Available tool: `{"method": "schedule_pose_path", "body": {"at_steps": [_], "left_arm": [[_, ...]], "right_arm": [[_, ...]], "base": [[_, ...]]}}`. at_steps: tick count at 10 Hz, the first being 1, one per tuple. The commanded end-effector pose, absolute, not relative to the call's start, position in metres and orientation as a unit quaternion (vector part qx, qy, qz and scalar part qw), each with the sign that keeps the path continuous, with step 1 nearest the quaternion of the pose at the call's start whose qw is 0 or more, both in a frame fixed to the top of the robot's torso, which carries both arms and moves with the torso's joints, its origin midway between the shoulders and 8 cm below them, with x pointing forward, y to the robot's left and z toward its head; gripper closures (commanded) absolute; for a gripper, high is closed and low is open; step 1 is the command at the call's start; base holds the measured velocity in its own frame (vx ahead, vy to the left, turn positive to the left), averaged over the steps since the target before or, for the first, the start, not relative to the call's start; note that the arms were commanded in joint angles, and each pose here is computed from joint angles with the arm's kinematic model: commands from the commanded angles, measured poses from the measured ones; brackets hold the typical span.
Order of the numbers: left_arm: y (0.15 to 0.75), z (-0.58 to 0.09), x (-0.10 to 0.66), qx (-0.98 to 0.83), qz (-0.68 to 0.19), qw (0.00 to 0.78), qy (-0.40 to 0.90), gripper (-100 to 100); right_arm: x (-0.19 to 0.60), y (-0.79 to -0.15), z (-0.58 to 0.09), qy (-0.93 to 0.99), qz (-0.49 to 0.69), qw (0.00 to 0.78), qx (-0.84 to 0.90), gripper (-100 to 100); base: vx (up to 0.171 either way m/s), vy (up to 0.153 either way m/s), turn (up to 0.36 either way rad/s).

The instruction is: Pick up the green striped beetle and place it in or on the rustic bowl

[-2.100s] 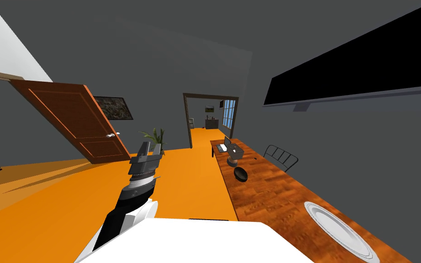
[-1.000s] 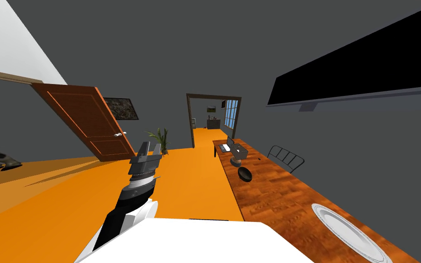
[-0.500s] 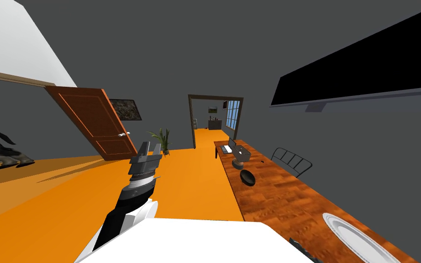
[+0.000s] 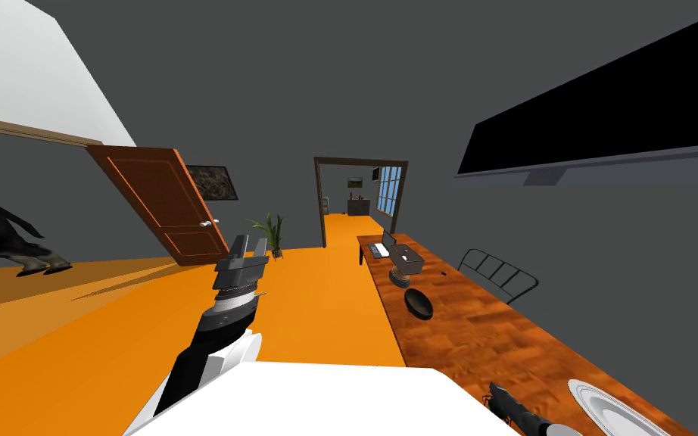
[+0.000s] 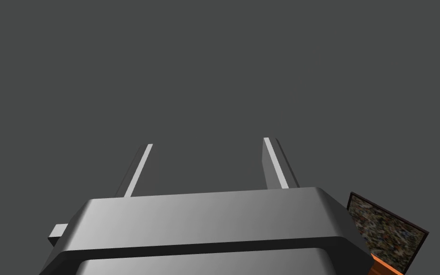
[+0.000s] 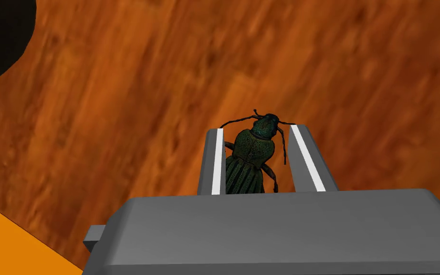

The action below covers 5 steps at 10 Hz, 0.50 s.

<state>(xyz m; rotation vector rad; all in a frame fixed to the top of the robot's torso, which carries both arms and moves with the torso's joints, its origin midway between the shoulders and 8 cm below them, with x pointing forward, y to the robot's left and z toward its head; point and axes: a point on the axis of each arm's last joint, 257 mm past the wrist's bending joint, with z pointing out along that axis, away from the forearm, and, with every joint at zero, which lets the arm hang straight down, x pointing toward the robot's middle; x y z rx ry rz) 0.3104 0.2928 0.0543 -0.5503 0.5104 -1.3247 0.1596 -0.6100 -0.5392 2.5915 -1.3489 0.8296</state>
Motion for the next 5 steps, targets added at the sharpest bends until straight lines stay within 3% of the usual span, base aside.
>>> {"method": "schedule_pose_path", "body": {"at_steps": [1, 5], "left_arm": [[0.293, 0.054, 0.310, -0.249, -0.600, 0.724, 0.231, 0], [0.293, 0.054, 0.310, -0.249, -0.600, 0.724, 0.231, 0]], "right_arm": [[0.162, -0.614, -0.532, -0.441, 0.279, 0.055, 0.851, 100], [0.186, -0.649, -0.488, -0.426, 0.316, 0.068, 0.845, 100]], "base": [[0.094, 0.012, 0.026], [0.168, 0.030, 0.072]]}}
